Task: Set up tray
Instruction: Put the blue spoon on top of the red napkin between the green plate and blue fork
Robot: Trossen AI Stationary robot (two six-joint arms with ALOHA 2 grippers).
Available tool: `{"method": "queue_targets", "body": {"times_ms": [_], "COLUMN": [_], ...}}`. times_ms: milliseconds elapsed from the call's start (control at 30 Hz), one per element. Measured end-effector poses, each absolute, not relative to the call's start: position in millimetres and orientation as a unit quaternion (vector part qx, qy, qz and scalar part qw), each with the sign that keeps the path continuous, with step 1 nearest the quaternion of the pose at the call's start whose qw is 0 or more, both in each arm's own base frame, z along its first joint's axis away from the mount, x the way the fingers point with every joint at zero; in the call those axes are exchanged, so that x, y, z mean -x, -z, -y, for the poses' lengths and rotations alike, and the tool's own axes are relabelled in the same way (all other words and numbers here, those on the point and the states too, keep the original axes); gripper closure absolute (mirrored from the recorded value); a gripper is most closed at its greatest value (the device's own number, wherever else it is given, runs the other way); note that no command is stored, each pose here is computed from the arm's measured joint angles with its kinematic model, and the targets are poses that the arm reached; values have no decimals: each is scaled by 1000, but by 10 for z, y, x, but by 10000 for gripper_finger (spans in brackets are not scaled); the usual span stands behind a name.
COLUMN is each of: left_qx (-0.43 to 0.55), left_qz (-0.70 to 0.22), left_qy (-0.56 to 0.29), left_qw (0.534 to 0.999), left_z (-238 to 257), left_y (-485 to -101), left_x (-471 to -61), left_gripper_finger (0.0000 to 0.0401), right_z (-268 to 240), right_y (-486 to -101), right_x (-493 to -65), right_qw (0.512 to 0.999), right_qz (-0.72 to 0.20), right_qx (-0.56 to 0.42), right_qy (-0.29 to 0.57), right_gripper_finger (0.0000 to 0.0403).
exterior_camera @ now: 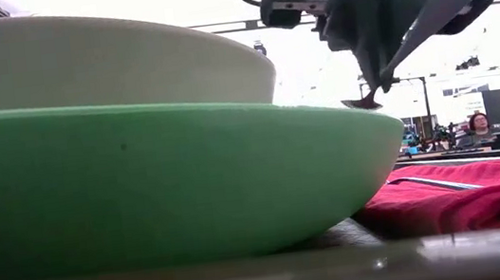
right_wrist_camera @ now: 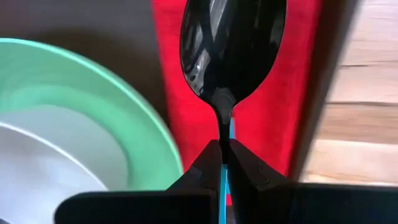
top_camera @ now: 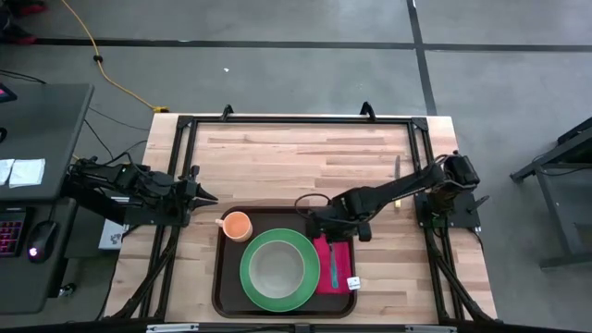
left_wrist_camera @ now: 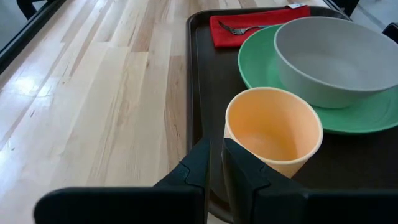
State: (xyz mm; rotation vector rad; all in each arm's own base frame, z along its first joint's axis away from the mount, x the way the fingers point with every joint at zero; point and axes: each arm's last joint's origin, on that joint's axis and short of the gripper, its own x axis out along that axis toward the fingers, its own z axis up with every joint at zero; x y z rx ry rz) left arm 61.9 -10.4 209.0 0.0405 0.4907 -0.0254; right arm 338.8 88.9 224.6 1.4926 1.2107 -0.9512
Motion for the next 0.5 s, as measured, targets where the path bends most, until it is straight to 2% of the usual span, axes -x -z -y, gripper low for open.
{"method": "queue_targets", "body": {"times_ms": [500], "left_qx": [-20], "left_qz": [-243], "left_qy": [13], "left_qw": [970], "left_z": [105], "left_y": [-2090], "left_x": [-619], "left_gripper_finger": [327], "right_z": [-933], "right_y": [-2106], "right_x": [-3544], "right_qw": [496], "right_qz": [-490], "right_qx": [-620], "right_qy": [360], "right_gripper_finger": [403]}}
